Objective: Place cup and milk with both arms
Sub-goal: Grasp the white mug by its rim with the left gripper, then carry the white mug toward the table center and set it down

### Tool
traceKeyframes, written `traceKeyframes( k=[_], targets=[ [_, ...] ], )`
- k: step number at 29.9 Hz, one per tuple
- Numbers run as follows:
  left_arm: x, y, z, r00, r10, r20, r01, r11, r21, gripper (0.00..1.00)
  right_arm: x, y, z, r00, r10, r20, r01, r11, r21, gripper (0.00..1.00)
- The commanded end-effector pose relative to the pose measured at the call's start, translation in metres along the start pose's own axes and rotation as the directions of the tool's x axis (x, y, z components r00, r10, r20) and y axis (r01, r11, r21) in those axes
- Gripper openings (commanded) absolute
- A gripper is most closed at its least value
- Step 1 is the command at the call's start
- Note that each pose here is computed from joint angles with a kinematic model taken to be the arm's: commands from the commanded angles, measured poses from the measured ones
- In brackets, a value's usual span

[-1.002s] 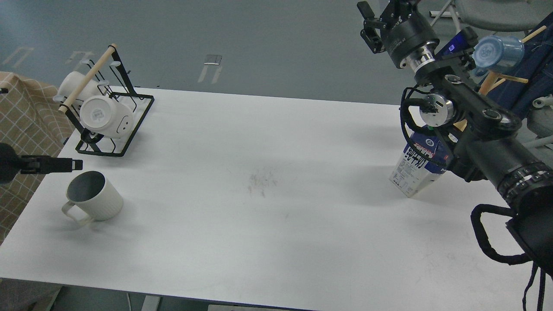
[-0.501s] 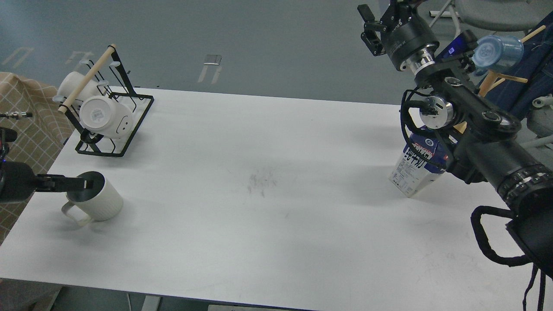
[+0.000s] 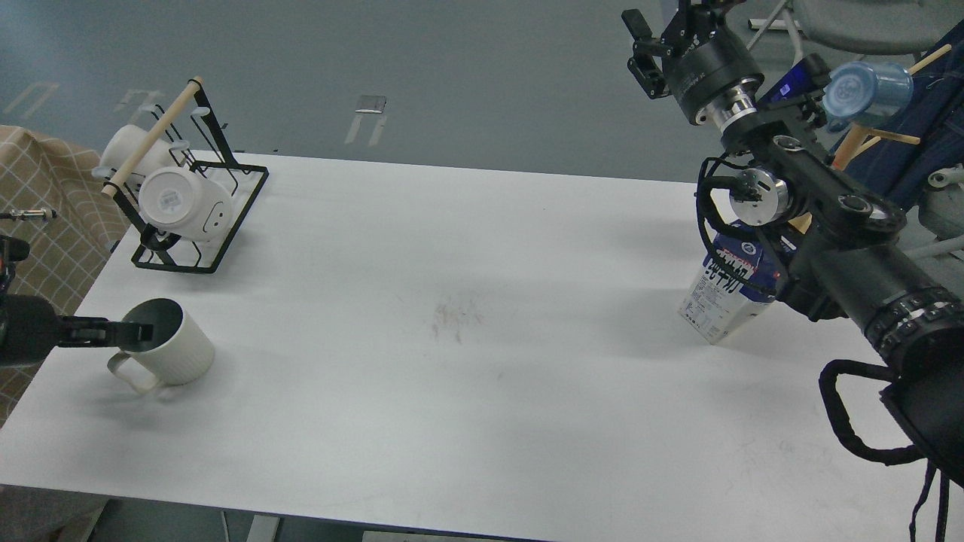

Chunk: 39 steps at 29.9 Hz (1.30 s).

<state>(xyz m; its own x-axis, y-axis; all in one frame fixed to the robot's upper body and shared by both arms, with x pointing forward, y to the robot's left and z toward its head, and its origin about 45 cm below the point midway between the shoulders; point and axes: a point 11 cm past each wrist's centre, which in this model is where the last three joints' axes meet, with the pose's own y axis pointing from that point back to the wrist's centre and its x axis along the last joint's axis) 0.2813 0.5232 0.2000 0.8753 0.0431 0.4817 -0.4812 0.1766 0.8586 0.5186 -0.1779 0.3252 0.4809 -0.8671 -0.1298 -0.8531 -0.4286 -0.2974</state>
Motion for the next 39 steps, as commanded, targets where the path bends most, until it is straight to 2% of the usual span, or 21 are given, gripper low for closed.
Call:
traceKeyframes(
  k=[1,6,12,15,18,22,24,26,28,32,36,39],
  targets=[
    [0.003,0.002,0.003,1.0,0.009,0.003,-0.009,1.0,-0.009,0.0,-0.001,0.0,0.001,1.0,-0.002,-0.001,0.002,1.0,-0.002,1.0],
    [0.007,0.003,0.009,1.0,0.018,0.012,-0.017,0.999,-0.027,0.0,0.0,0.0,0.001,1.0,0.0,-0.003,0.0,1.0,-0.002,1.0],
    [0.008,0.014,0.038,0.998,0.02,0.067,-0.013,0.995,-0.1,0.0,0.002,0.0,-0.001,1.0,0.003,-0.006,-0.003,1.0,0.001,1.0],
    [0.017,0.019,0.059,0.988,0.032,0.149,-0.012,0.991,-0.134,0.0,0.003,0.0,-0.002,1.0,0.004,-0.006,-0.004,1.0,0.003,1.0],
    [0.025,0.025,0.088,0.976,0.057,0.212,-0.016,0.981,-0.191,0.0,0.003,-0.002,-0.006,1.0,0.004,-0.009,-0.004,1.0,0.009,1.0],
    [0.051,0.034,0.15,0.937,0.14,0.32,-0.048,0.959,-0.279,0.0,0.001,-0.009,-0.017,1.0,-0.003,-0.022,0.004,1.0,0.028,1.0],
    [0.057,0.034,0.165,0.925,0.157,0.345,-0.053,0.955,-0.293,0.0,0.0,-0.012,-0.022,1.0,-0.006,-0.027,0.007,0.999,0.036,1.0],
    [0.066,0.027,0.191,0.909,0.171,0.379,-0.042,0.945,-0.326,0.0,-0.001,-0.016,-0.028,0.999,-0.006,-0.035,0.008,0.999,0.048,1.0],
    [0.076,0.012,0.233,0.882,0.182,0.435,-0.004,0.925,-0.38,0.0,-0.007,-0.024,-0.038,0.999,-0.013,-0.045,0.016,0.998,0.066,1.0],
    [0.088,0.0,0.268,0.847,0.215,0.487,0.001,0.914,-0.406,0.0,-0.01,-0.029,-0.046,0.998,-0.017,-0.053,0.021,0.997,0.079,1.0],
    [0.101,-0.025,0.324,0.771,0.271,0.576,0.021,0.893,-0.449,0.0,-0.013,-0.033,-0.05,0.998,-0.018,-0.064,0.024,0.996,0.085,1.0],
    [0.114,-0.041,0.338,0.749,0.285,0.598,0.007,0.9,-0.437,0.0,-0.013,-0.032,-0.049,0.998,-0.018,-0.064,0.023,0.996,0.082,1.0]
  ],
)
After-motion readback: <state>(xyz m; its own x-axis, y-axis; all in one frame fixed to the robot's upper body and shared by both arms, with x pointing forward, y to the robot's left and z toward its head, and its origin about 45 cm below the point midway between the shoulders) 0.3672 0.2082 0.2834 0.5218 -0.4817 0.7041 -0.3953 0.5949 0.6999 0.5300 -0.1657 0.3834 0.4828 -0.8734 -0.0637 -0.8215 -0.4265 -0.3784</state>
